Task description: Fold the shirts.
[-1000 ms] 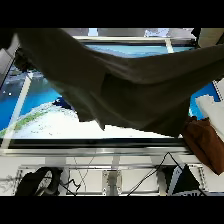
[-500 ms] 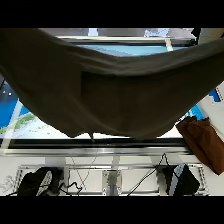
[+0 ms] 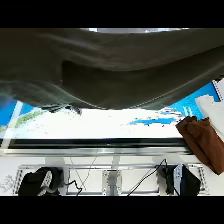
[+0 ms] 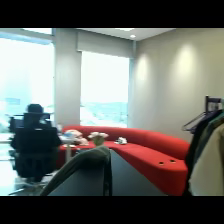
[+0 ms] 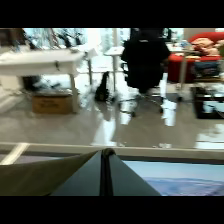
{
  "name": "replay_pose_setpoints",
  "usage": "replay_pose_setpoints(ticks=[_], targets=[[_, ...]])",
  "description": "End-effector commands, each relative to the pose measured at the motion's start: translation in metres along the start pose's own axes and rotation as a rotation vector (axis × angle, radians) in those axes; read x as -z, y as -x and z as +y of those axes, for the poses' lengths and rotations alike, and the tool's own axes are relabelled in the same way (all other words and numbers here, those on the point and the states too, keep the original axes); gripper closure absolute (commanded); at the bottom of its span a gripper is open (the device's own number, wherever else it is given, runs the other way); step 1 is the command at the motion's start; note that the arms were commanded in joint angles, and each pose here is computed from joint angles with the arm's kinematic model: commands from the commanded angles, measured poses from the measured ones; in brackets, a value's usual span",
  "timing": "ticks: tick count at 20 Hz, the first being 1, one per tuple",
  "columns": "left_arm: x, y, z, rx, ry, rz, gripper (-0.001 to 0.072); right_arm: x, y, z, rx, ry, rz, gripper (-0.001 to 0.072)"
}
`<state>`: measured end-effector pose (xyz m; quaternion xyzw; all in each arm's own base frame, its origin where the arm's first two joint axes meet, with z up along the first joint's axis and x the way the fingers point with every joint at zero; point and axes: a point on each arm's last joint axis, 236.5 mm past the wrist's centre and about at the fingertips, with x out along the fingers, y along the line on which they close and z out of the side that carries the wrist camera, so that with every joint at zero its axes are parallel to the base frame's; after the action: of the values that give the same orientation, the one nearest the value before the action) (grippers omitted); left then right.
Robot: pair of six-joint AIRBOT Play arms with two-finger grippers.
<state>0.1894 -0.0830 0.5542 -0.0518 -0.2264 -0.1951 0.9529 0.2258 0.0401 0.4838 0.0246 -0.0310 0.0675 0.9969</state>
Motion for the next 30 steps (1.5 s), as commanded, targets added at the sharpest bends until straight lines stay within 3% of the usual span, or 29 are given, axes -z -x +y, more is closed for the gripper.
replay_pose_setpoints(ticks=[1,4,7,14,18,22,30], targets=[[0.0,0.016,0.019,-0.124,-0.073,0.049,0.0699,-0.014,0.029,-0.019,0.19,0.145,0.033,0.0688],[0.046,0.014,0.042,-0.19,-0.039,0.225,0.0699,0.007,0.035,-0.042,0.252,0.13,0.14,0.0688],[0.119,0.008,0.067,-0.237,0.039,0.477,0.0699,0.068,0.009,-0.057,0.192,0.051,0.351,0.0687],[0.327,-0.015,0.144,-0.349,0.269,0.81,0.0699,0.259,-0.09,-0.077,0.013,-0.231,0.721,0.0687],[0.454,-0.028,0.192,-0.433,0.387,0.925,0.0698,0.339,-0.159,-0.098,-0.017,-0.409,0.718,0.0687],[0.525,-0.057,0.247,-0.536,0.435,0.821,0.0698,0.402,-0.224,-0.14,0.064,-0.477,0.651,0.0688],[0.564,-0.14,0.245,-0.385,0.327,0.831,0.0699,0.451,-0.318,-0.127,0.042,-0.323,0.611,0.0687]])
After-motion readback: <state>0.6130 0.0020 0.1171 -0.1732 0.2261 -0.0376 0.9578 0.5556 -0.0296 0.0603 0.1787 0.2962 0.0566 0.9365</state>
